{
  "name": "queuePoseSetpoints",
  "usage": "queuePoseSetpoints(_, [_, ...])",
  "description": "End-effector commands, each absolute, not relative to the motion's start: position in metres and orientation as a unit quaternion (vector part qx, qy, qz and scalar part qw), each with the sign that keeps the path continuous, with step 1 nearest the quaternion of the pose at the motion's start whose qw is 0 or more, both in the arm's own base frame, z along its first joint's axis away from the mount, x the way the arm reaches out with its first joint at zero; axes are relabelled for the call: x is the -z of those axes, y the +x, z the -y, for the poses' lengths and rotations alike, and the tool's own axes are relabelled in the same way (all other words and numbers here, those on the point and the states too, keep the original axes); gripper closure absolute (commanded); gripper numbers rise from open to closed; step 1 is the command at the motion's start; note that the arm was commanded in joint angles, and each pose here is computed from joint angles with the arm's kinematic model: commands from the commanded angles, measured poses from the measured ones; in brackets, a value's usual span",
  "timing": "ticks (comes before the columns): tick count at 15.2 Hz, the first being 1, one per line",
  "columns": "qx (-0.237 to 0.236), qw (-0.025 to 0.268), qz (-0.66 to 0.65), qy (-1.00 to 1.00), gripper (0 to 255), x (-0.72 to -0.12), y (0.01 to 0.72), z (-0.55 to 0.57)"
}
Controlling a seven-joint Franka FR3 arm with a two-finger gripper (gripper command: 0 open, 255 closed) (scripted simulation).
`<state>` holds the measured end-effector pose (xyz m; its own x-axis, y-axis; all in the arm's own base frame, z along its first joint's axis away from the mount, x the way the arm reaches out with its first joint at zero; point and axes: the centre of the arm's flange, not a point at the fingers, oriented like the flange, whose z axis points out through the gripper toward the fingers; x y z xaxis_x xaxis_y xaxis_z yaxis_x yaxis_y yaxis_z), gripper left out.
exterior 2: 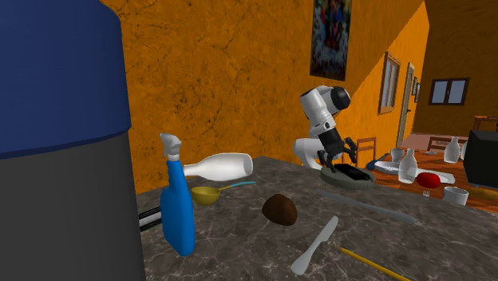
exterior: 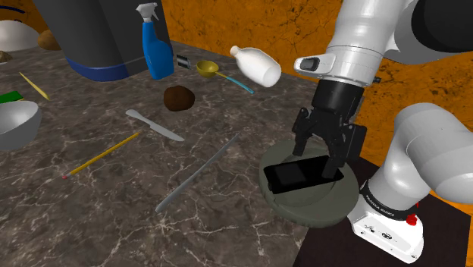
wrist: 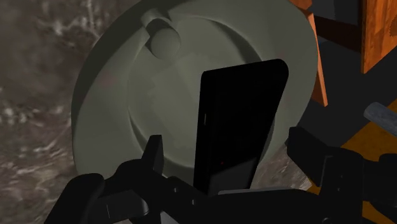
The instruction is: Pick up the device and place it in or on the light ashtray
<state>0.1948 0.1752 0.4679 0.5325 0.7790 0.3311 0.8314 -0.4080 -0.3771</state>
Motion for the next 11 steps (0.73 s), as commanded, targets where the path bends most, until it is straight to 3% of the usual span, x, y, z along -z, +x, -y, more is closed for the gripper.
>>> queuePoseSetpoints(1, [0.046, 0.253, 0.48, -0.839, 0, -0.4627, 0.194, -0.1752])
queuePoseSetpoints(2, [0.046, 0.253, 0.48, -0.839, 255, -0.4628, 0.1937, -0.1763])
queuePoseSetpoints(11, [0.046, 0.253, 0.48, -0.839, 255, -0.4627, 0.194, -0.1752])
